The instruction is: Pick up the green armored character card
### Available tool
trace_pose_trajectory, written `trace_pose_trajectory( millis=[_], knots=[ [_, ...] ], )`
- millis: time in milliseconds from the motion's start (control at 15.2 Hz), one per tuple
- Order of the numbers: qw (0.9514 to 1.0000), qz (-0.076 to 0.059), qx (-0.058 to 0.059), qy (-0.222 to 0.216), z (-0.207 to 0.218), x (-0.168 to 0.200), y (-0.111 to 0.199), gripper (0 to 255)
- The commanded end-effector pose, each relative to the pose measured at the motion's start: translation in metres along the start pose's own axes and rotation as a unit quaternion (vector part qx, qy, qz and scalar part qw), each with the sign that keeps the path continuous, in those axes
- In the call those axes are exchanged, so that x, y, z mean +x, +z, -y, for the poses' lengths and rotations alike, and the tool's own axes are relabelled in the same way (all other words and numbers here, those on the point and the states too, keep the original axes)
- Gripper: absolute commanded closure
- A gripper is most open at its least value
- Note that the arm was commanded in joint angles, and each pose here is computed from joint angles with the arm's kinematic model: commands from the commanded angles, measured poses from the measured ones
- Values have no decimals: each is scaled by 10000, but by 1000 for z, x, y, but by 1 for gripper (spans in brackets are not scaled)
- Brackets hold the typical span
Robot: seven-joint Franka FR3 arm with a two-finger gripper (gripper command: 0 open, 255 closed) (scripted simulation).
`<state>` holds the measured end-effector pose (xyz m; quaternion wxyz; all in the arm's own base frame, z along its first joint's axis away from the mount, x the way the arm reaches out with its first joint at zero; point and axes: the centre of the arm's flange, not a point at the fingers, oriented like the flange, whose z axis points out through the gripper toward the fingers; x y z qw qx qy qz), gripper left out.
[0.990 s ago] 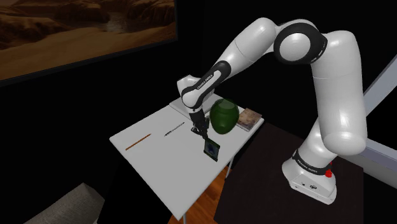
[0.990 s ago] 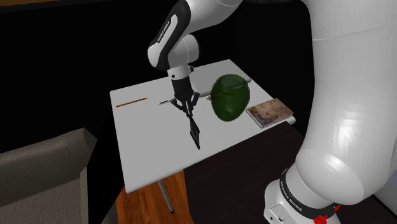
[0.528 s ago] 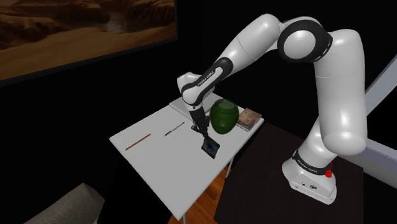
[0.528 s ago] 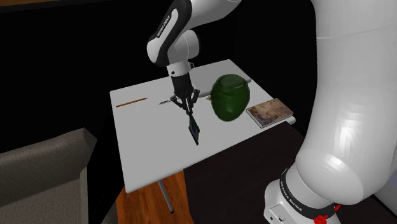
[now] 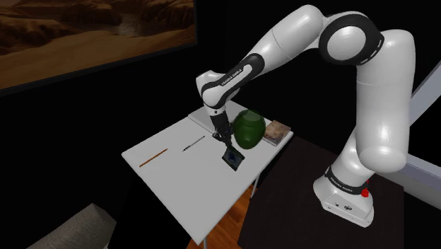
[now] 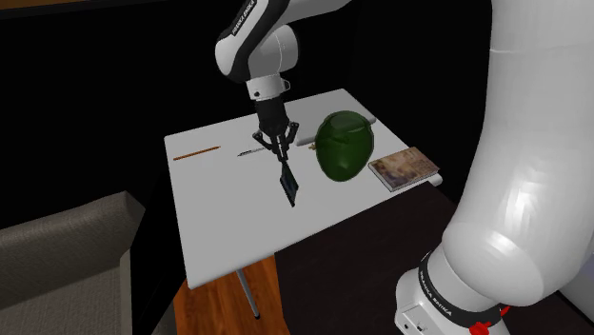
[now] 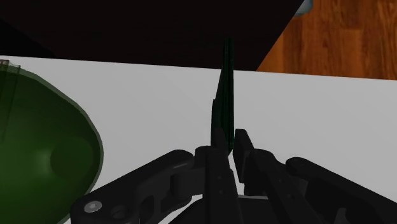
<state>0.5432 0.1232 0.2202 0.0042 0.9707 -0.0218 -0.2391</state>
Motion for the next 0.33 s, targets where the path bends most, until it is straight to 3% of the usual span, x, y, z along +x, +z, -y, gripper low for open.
trace_pose_trajectory(
  millis=[0,264],
  knots=[
    [10000,2,0,0,0,-5,-9,255],
    [10000,2,0,0,0,-10,-19,255]
  ],
)
